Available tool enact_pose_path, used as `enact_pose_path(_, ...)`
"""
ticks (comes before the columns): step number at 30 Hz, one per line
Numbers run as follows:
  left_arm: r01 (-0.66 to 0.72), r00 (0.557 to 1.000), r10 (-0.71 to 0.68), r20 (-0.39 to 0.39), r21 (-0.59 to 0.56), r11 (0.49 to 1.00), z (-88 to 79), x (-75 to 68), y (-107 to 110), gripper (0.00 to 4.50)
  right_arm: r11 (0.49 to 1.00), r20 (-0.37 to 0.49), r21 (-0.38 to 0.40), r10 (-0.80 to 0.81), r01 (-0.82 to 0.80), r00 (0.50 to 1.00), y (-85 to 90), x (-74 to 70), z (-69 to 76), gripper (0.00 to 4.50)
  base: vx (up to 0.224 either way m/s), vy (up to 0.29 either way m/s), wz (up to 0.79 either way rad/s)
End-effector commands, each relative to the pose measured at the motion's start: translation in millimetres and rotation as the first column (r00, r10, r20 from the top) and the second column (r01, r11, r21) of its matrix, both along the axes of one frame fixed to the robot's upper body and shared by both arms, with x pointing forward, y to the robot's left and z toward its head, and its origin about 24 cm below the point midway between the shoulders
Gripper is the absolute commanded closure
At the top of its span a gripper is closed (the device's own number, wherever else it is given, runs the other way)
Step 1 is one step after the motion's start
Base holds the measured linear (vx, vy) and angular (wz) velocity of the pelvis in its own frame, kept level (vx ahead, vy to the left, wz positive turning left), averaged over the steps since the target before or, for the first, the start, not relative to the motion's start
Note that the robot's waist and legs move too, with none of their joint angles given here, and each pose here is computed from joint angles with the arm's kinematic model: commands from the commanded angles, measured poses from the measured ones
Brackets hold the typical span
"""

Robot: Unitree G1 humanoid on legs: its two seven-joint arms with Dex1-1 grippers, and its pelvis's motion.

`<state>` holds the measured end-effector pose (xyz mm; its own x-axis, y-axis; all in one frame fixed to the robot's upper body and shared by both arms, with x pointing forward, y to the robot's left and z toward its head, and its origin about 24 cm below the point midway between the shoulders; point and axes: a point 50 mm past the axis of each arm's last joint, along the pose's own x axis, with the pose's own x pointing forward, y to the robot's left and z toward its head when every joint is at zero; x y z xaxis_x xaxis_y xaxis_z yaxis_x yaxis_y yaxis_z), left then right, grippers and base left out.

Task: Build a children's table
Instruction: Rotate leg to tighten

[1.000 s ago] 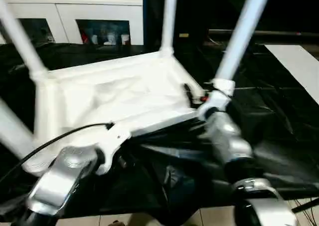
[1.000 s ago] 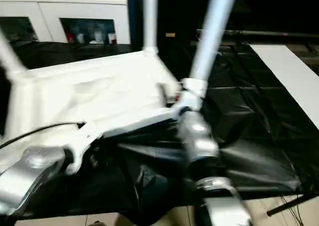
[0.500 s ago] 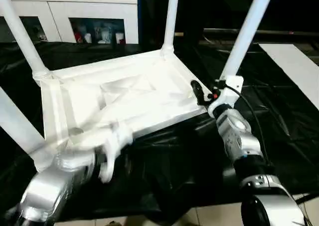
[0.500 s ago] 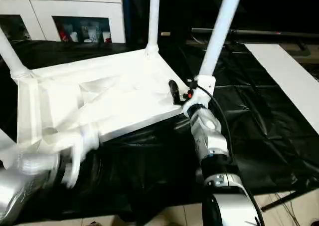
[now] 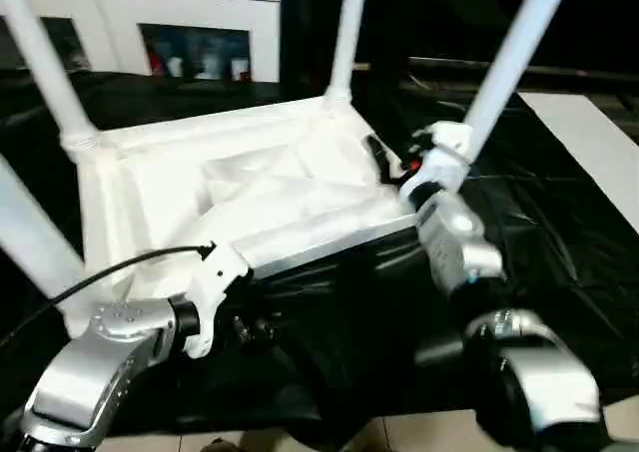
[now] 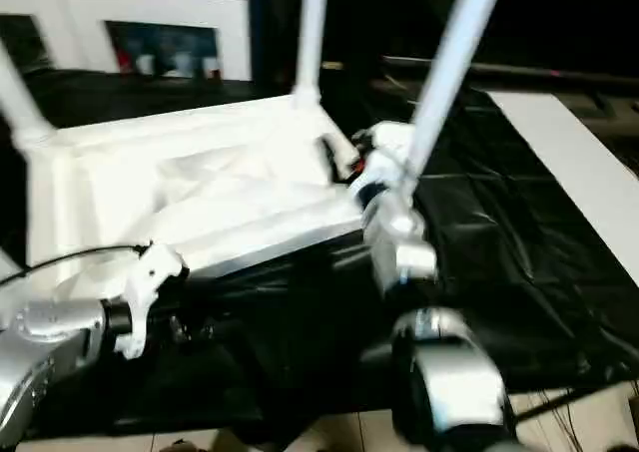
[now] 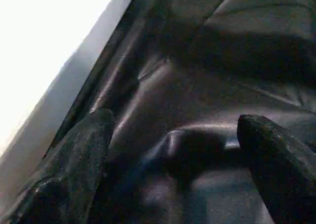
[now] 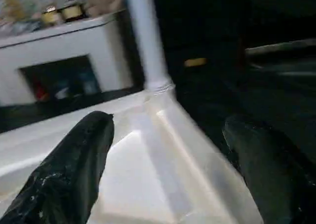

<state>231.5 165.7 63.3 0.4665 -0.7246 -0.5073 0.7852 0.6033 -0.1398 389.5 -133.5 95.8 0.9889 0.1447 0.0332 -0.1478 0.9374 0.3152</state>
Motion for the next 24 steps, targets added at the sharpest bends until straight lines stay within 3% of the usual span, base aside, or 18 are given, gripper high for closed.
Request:
enact_pose_path(1, -0.044, 0.998, 0.042, 0.035, 0.048, 0.998, -0.6, 2.8, 1.6, 0.08, 0.996, 0.007, 0.039, -0.083, 0.083, 0.997, -17.6, 2.1, 3.7, 0.54, 0.000, 0.000, 0.00)
enact_pose_path(7, -0.181, 0.979, 0.168, 0.114, 0.115, 0.977, -2.8, 6.5, 13.3, 0.08, 0.967, 0.004, 0.072, -0.247, 0.246, 0.969, -50.5, -2.6, -0.5, 0.54, 0.000, 0.000, 0.00)
enact_pose_path(14, -0.223, 0.970, 0.201, 0.135, 0.171, 0.960, -6.7, 0.6, 25.4, 0.08, 0.925, -0.015, 0.031, -0.379, 0.379, 0.925, -82.8, -13.6, -12.6, 0.54, 0.000, 0.000, 0.00)
enact_pose_path(18, -0.237, 0.961, 0.213, 0.176, 0.136, 0.962, -0.4, 0.8, 30.0, 0.08, 0.907, -0.003, -0.019, -0.421, 0.420, 0.907, -103.6, -18.3, -12.9, 0.54, 0.000, 0.000, 0.00)
enact_pose_path(21, -0.221, 0.949, 0.206, 0.239, 0.038, 0.974, 12.0, -0.7, 34.3, 0.08, 0.888, 0.013, -0.037, -0.459, 0.459, 0.888, -121.1, -19.7, -6.9, 0.54, 0.000, 0.000, 0.00)
enact_pose_path(24, -0.180, 0.947, 0.191, 0.256, -0.067, 0.981, 24.1, -7.0, 40.0, 0.08, 0.899, 0.010, -0.042, -0.435, 0.435, 0.900, -124.3, -17.7, -3.7, 0.54, 0.000, 0.000, 0.00)
